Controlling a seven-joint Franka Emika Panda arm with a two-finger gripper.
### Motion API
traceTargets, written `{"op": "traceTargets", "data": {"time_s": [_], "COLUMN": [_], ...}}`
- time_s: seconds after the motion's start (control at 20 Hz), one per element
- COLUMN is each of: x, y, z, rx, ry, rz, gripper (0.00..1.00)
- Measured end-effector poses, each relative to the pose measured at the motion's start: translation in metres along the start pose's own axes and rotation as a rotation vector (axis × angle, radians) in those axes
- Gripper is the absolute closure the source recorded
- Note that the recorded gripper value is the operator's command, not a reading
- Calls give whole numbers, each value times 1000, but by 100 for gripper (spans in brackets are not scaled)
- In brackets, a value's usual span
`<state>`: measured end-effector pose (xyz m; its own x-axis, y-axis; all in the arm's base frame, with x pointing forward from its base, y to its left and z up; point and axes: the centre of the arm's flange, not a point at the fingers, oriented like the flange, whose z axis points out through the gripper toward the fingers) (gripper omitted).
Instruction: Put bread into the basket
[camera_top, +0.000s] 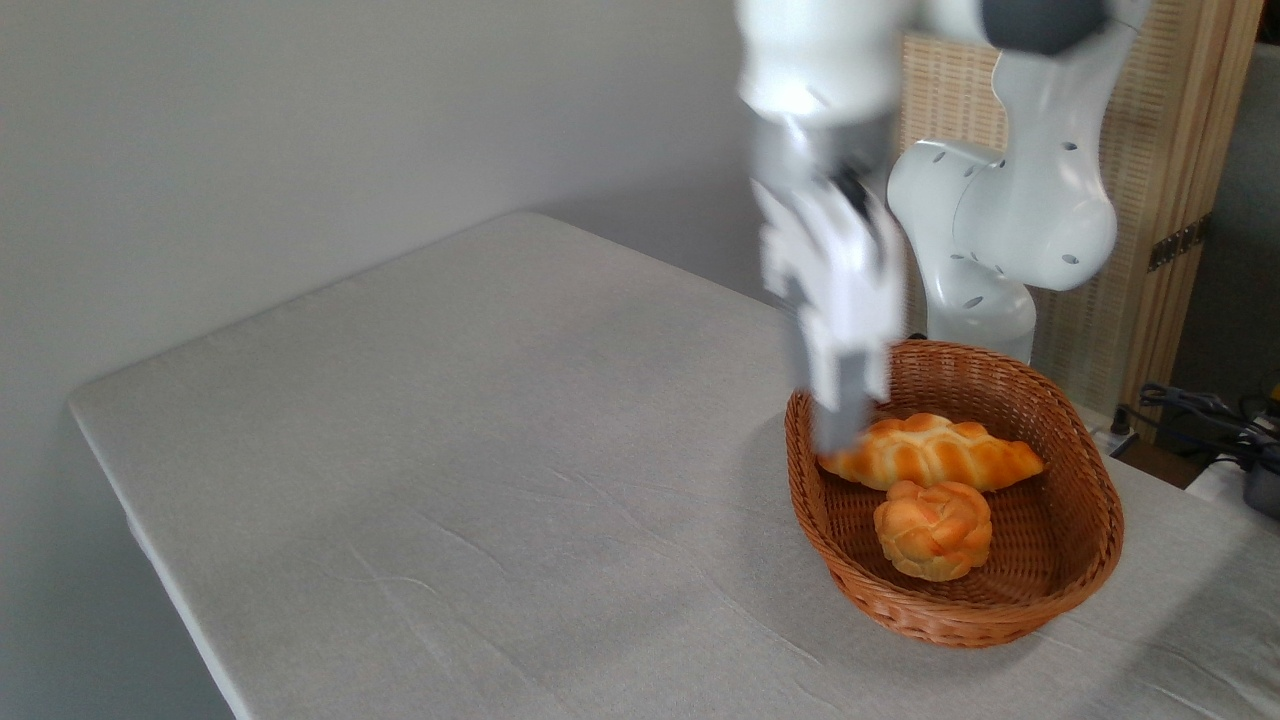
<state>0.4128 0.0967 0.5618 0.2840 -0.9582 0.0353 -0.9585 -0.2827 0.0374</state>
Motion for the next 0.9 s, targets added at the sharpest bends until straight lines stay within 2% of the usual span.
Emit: {"op": "traceTargets", "data": {"time_s": [0.1,0.2,0.3,0.4,0.55,0.65,0.9], "x": [59,106,137,161,178,176,173], "y": [-8,-28,-57,-84,-99,-97,-94], "z": [-29,-52,-63,-61,-47,-46,-51], "rx": [58,102,118,120,87,65,53], "ry": [-5,16,43,44,21,6,-2], "rz": [-142,-278,-378,-446,-471,-474,-478], "gripper": [0,0,0,0,0,0,0]}}
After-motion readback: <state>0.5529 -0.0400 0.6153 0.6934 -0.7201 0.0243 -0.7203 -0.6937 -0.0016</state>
